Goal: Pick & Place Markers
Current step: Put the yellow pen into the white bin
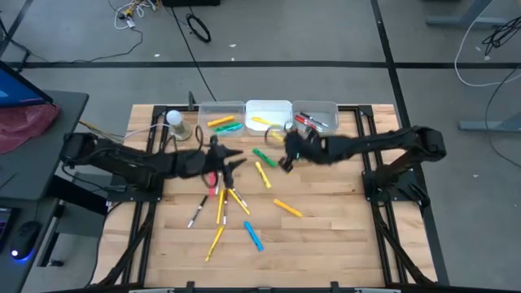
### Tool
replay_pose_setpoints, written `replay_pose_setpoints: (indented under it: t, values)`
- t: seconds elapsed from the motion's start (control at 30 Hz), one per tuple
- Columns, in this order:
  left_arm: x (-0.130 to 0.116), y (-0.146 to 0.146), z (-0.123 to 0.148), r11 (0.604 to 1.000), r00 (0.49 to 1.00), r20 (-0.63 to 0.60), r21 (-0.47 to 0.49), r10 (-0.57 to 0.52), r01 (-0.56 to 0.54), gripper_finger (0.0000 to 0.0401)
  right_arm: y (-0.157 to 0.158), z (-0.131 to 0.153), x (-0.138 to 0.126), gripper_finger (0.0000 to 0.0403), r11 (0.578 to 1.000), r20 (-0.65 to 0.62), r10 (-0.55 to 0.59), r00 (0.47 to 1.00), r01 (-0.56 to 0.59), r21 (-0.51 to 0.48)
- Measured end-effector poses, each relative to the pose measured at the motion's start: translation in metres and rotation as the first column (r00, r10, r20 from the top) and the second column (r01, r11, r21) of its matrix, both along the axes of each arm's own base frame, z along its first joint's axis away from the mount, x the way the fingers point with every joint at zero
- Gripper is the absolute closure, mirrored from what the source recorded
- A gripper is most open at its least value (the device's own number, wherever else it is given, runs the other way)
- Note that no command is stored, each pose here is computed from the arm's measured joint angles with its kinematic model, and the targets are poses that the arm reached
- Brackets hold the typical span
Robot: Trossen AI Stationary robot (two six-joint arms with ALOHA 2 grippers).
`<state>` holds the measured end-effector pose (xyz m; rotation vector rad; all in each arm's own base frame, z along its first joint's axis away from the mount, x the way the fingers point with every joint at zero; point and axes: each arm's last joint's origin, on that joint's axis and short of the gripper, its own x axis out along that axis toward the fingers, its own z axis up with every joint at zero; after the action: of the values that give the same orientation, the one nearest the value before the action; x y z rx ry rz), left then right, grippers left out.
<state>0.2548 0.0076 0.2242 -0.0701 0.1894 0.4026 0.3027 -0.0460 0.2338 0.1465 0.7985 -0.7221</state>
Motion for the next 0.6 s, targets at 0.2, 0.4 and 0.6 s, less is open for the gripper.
replay_pose_setpoints:
  t: [0.2, 0.4, 0.6]
  values:
    - [0.001, 0.066, -0.015, 0.998, 0.999, -0.031, -0.063, 0.025, -0.027, 0.0259, -0.081, 0.009, -0.015, 0.038, 0.997, -0.013, 0.027, 1.0, -0.028, -0.067]
    - [-0.004, 0.106, -0.02, 0.995, 0.997, 0.037, -0.075, 0.063, -0.06, 0.0259, -0.135, 0.01, -0.028, 0.038, 0.991, 0.117, 0.132, 0.984, -0.13, -0.028]
    - [-0.006, 0.116, -0.013, 0.997, 0.992, 0.094, 0.009, 0.081, -0.082, 0.0259, -0.154, 0.0, -0.008, 0.038, 0.956, 0.166, 0.289, 0.943, -0.295, 0.008]
